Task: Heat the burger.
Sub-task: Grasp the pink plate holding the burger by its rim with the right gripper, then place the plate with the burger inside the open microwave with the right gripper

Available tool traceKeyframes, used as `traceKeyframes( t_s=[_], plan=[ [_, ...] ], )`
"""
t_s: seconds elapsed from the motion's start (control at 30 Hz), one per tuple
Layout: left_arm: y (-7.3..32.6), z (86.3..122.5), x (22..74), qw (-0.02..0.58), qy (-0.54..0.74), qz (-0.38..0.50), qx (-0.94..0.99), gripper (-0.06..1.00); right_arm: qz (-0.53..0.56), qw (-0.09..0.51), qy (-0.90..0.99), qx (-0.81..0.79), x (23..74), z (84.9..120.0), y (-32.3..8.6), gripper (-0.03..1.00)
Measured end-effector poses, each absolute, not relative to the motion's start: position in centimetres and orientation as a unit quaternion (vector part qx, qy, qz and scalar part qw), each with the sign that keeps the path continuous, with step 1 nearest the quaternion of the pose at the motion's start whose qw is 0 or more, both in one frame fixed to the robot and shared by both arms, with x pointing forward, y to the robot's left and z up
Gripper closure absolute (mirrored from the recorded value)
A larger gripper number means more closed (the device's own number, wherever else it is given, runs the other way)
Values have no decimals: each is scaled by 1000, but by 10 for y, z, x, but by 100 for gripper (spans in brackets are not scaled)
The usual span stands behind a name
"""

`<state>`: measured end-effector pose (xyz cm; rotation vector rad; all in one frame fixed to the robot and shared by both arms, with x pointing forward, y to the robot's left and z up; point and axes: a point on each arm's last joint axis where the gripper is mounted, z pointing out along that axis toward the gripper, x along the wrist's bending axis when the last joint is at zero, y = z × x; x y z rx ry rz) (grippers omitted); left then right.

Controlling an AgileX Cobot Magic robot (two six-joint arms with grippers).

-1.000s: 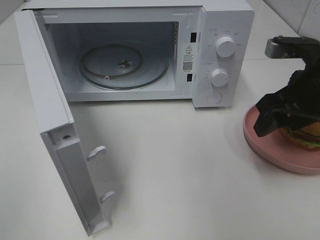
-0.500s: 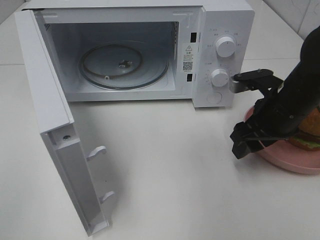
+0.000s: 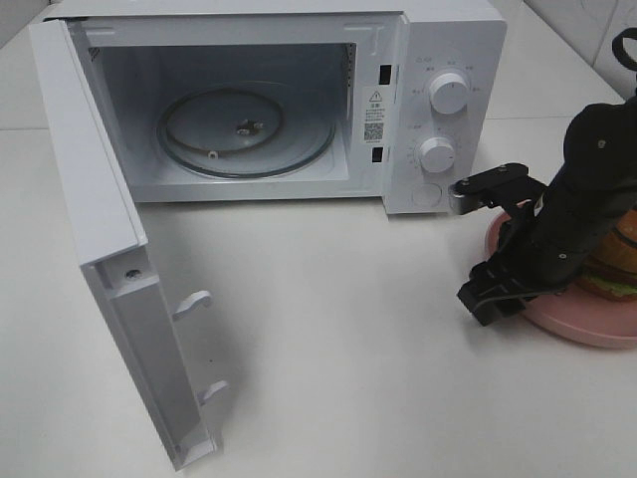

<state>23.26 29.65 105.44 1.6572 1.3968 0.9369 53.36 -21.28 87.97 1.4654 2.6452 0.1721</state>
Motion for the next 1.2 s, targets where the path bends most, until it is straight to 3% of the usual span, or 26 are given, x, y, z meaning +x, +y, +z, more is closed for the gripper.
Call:
traceKeyframes(
  t_s=[0.03,0.13,0.17,0.2,0.23,0.33,0.77,1.2],
  plan=[
    [297,1054,233,380,547,367,649,94,58,57,872,483,534,880,-213,47],
    [297,1054,233,380,547,367,649,94,58,58,872,483,535,881,-212,54],
    [297,1054,233,380,547,367,649,94,58,57,872,483,536,881,-212,67],
    [297,1054,233,380,547,367,649,94,58,57,872,483,536,881,-212,67],
    [297,1054,233,380,547,367,649,94,57,57,872,483,538,883,-212,81],
    [297,1054,233,380,547,367,649,94,53,56,873,481,538,884,-212,91],
    [297,1054,233,380,547,367,649,94,23,52,909,413,529,890,-201,92],
    [297,1054,233,380,547,367,649,94,-7,73,935,347,498,923,-180,96]
  ],
)
